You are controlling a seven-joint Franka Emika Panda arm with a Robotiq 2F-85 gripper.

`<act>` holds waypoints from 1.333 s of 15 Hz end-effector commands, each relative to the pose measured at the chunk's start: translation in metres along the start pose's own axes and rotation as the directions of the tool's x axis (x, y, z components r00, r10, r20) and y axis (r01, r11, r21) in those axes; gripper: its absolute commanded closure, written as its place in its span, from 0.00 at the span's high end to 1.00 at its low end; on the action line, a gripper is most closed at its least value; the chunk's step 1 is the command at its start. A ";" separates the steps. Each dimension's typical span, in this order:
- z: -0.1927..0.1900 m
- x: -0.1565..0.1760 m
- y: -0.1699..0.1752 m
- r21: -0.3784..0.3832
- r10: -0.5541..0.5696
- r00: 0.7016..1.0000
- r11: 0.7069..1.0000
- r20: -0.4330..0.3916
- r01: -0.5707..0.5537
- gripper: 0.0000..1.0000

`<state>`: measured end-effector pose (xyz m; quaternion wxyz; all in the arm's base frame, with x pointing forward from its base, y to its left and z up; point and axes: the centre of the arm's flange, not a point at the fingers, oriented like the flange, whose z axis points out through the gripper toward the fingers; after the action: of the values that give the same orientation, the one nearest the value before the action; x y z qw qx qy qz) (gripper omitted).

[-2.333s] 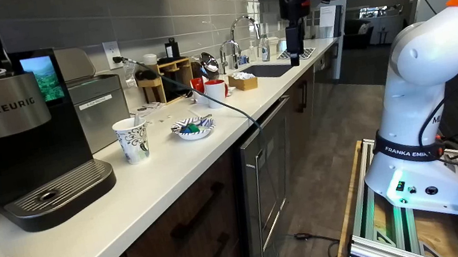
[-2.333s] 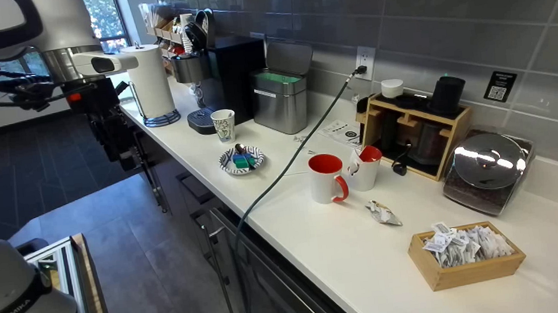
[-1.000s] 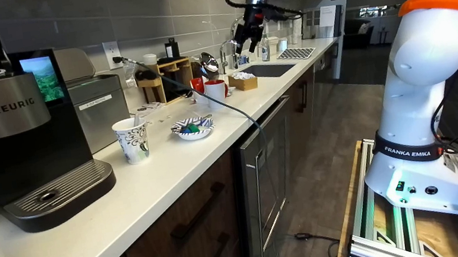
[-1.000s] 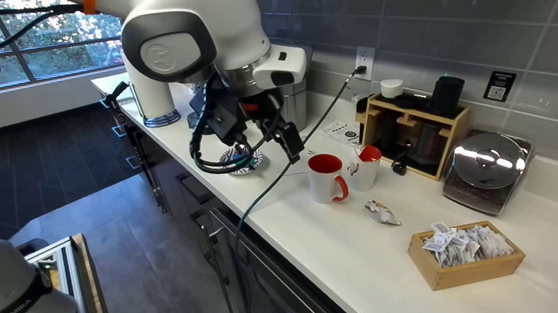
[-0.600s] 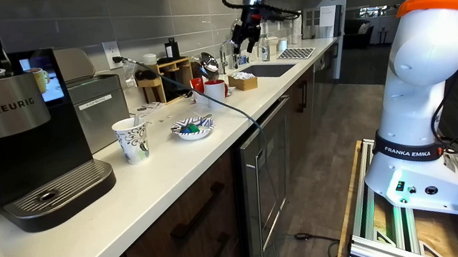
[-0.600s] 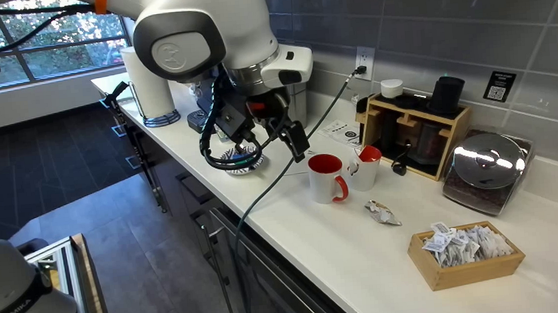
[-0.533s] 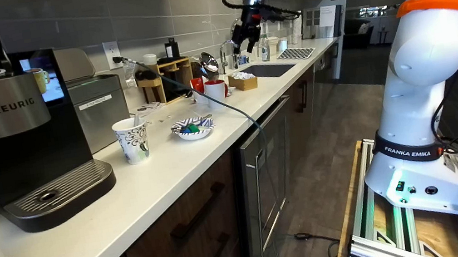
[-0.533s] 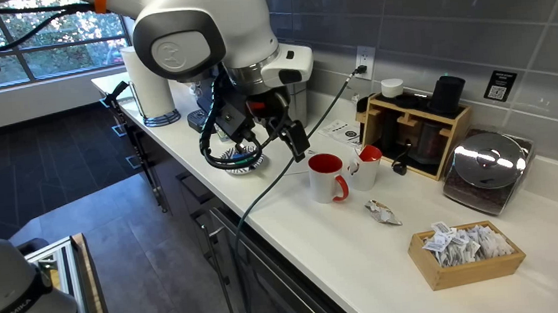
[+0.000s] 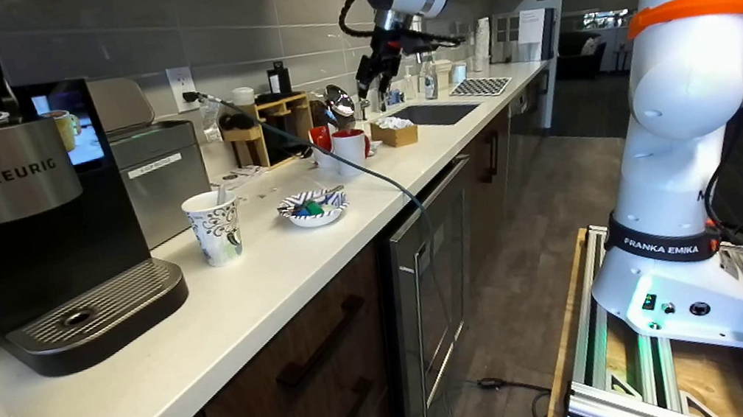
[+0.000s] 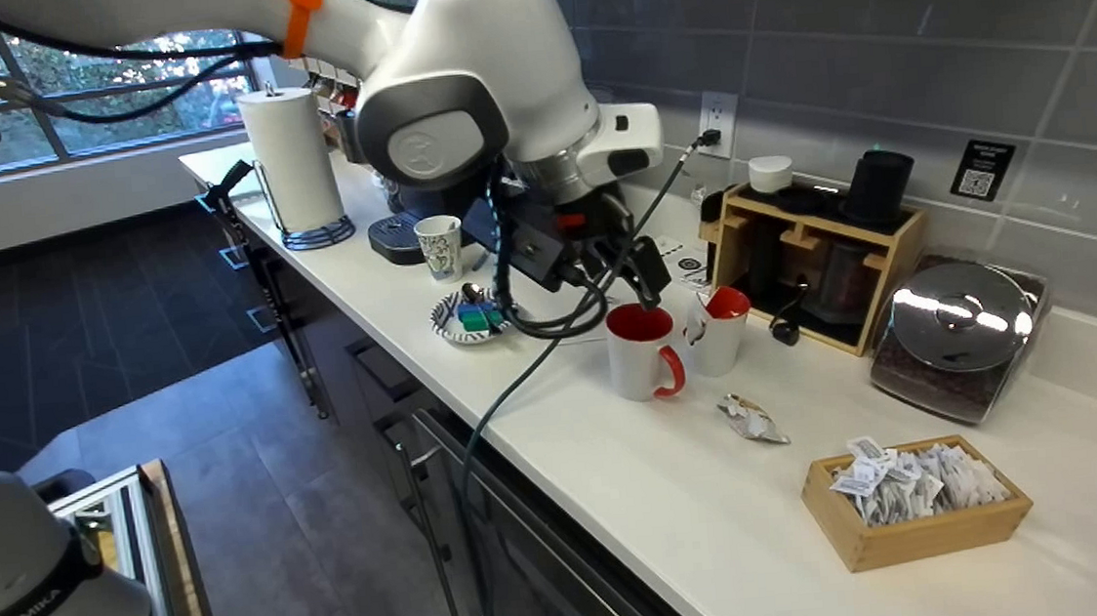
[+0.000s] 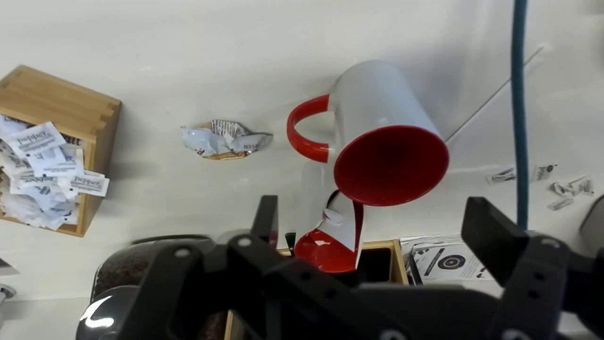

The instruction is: Move the sauce packet to the blue and white bowl

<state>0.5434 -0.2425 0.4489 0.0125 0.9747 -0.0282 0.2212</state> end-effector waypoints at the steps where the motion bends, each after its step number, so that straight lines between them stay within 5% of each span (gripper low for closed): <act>1: 0.070 0.045 0.042 -0.023 -0.057 0.998 0.998 0.031 0.058 1.00; 7: 0.111 0.069 0.137 0.023 0.079 0.993 0.996 0.087 -0.081 1.00; 12: 0.136 0.074 0.133 0.107 0.080 0.984 0.989 0.160 -0.098 1.00; 20: 0.181 0.078 0.132 -0.093 0.246 0.937 0.969 0.247 -0.230 1.00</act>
<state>0.6658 -0.3784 0.3332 -0.0030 0.9844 -0.1270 0.1217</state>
